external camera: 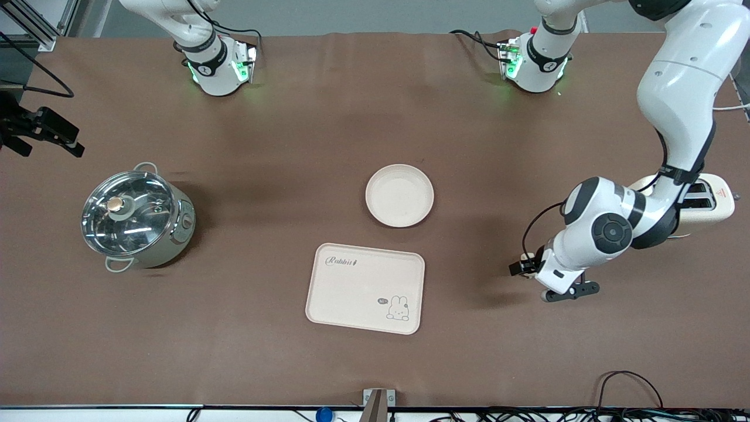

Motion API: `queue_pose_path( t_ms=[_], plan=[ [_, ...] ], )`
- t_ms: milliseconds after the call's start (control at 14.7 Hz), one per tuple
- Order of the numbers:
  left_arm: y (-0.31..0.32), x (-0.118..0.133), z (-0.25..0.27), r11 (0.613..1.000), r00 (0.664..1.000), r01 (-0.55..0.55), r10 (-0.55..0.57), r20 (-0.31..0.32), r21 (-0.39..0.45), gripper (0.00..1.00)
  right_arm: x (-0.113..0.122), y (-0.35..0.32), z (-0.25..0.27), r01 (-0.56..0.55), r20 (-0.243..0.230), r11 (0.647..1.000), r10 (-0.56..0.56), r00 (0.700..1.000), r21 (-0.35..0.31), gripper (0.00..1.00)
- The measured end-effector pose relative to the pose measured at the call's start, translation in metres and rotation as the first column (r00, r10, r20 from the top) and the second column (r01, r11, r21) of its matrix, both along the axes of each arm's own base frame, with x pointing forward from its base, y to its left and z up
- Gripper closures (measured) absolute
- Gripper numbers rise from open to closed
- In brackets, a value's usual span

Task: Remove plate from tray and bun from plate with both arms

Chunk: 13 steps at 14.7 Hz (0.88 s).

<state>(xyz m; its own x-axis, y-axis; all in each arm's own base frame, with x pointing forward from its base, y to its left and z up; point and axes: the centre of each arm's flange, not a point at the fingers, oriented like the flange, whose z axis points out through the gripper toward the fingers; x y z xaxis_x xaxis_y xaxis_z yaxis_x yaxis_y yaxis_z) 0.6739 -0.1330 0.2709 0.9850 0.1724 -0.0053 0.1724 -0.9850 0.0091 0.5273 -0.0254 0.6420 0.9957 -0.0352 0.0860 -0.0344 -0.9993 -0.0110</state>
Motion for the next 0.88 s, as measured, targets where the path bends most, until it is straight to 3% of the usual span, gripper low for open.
queue_pose_path(
  t_ms=[271, 475, 679, 882],
  plan=[
    [-0.007, -0.005, 0.123, 0.994, 1.000, -0.009, 0.011, -0.010, 0.105, 0.00, 0.000, 0.000, 0.000, 0.000, -0.001, 1.000, 0.000, 1.000, 0.000, 0.00],
    [-0.001, -0.021, 0.206, 0.993, 0.999, -0.019, 0.022, -0.026, 0.112, 0.00, 0.000, 0.000, 0.000, 0.000, -0.001, 1.000, 0.000, 1.000, 0.000, 0.00],
    [0.013, -0.038, 0.271, 0.997, 1.000, 0.017, -0.017, 0.002, 0.072, 0.00, 0.000, 0.000, 0.000, -0.001, -0.002, 1.000, 0.001, 1.000, 0.000, 0.00],
    [0.045, -0.061, 0.327, 0.991, 0.996, 0.081, -0.085, 0.035, 0.102, 0.00, 0.000, 0.001, 0.000, -0.001, -0.001, 1.000, 0.001, 1.000, 0.000, 0.00]
  ],
)
